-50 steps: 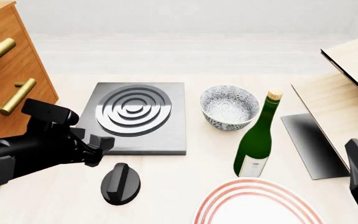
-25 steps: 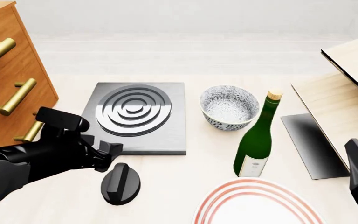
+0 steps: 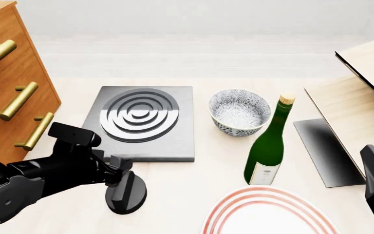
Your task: Turn on the stove.
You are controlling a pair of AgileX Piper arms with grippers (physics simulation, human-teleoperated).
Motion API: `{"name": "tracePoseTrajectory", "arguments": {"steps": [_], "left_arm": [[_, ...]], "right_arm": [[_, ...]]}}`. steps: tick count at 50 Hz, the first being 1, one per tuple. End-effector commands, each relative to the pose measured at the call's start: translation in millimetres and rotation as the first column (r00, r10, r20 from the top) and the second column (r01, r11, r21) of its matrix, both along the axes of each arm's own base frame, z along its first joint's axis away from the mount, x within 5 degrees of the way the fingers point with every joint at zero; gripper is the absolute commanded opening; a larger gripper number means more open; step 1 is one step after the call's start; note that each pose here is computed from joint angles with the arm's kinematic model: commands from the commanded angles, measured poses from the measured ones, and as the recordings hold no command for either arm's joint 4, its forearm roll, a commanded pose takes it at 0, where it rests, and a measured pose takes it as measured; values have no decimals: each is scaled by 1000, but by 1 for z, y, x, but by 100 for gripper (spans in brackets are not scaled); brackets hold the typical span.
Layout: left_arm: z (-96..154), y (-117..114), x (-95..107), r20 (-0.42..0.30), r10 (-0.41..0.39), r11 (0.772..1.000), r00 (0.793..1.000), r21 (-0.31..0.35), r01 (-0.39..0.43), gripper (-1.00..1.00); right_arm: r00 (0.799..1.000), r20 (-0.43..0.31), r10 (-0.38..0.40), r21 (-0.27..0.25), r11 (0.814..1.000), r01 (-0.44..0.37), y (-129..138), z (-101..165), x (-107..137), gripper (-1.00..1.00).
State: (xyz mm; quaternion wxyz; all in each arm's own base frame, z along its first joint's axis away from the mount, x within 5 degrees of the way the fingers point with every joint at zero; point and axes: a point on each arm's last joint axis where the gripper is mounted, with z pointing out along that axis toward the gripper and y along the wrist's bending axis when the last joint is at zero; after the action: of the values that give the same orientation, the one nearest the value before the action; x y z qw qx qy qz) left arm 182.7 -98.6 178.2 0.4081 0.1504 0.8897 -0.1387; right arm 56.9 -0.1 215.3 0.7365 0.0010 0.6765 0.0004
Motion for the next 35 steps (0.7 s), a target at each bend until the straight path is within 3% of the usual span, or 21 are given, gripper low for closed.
{"name": "tracePoseTrajectory", "arguments": {"steps": [1,35], "left_arm": [[-10,-2,-1,-16,-4,1000,1000,4,4,100],[-28,-6,3,-42,-22,999,999,27,23,100]], "right_arm": [[1000,0,0,0,1000,0,0,0,0,100],[1000,0,0,0,1000,0,0,0,0,100]]}}
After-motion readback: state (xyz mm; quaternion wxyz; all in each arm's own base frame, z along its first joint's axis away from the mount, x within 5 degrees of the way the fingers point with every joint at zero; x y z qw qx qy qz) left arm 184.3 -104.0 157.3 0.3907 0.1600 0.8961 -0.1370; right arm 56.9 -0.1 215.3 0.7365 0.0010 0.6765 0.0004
